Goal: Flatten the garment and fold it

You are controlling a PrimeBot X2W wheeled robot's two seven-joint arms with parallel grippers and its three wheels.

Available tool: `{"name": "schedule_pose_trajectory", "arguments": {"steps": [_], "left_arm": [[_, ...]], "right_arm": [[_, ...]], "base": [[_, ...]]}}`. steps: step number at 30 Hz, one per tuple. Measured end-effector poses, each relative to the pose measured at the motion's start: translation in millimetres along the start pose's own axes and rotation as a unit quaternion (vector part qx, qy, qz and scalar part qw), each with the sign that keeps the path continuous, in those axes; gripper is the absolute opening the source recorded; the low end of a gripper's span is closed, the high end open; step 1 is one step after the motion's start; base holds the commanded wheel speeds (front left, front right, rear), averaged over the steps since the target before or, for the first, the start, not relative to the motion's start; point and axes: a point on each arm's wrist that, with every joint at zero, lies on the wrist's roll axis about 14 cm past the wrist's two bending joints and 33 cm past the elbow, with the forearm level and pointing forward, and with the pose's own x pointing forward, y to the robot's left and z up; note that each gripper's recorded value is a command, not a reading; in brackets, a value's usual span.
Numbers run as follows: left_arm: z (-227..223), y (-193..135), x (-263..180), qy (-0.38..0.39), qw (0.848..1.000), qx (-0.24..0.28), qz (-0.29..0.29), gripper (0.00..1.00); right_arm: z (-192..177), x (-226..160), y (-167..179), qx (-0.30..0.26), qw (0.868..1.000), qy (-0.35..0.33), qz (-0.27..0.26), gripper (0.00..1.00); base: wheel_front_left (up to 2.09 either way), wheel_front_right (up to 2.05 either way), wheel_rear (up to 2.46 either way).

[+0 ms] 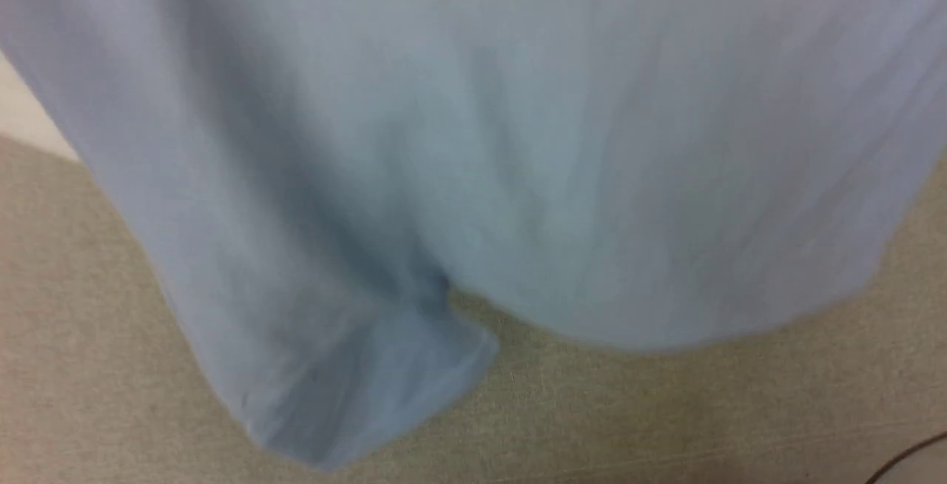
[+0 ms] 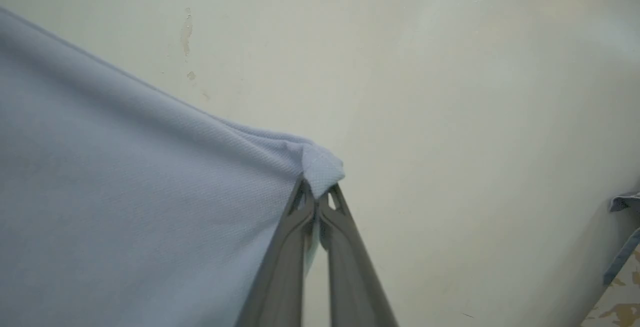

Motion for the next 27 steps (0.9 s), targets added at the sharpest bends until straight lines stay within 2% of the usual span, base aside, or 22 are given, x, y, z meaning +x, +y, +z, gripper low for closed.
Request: {"name": "schedule_pose_trajectory", "arguments": {"steps": [8,14,16,22,27], "left_arm": [[-104,6,40,0.051,0.999,0.015,-0.011,0.0],[-144,27,68,0.007,0.999,0.022,0.038,0.0],[-159,31,72,-0.002,0.998,0.026,0.05,0.0],[-227,21,61,0.038,0.998,0.014,0.052,0.0],[-289,-7,22,0.108,0.994,-0.011,0.03,0.0]], "right_arm": [[-43,77,-7,0.025,0.999,-0.002,-0.032,0.0],[-73,127,-3,0.015,0.998,-0.019,-0.051,0.0],[-88,140,-3,0.038,0.997,-0.021,-0.062,0.0],[-153,163,22,0.065,0.996,0.001,-0.062,0.0],[-229,158,68,0.087,0.994,0.052,-0.033,0.0]], "base": [[0.0,0.0,0.0],[0.0,0.0,0.0],[0.0,0.0,0.0],[0.0,0.0,0.0],[0.0,0.0,0.0]]}}
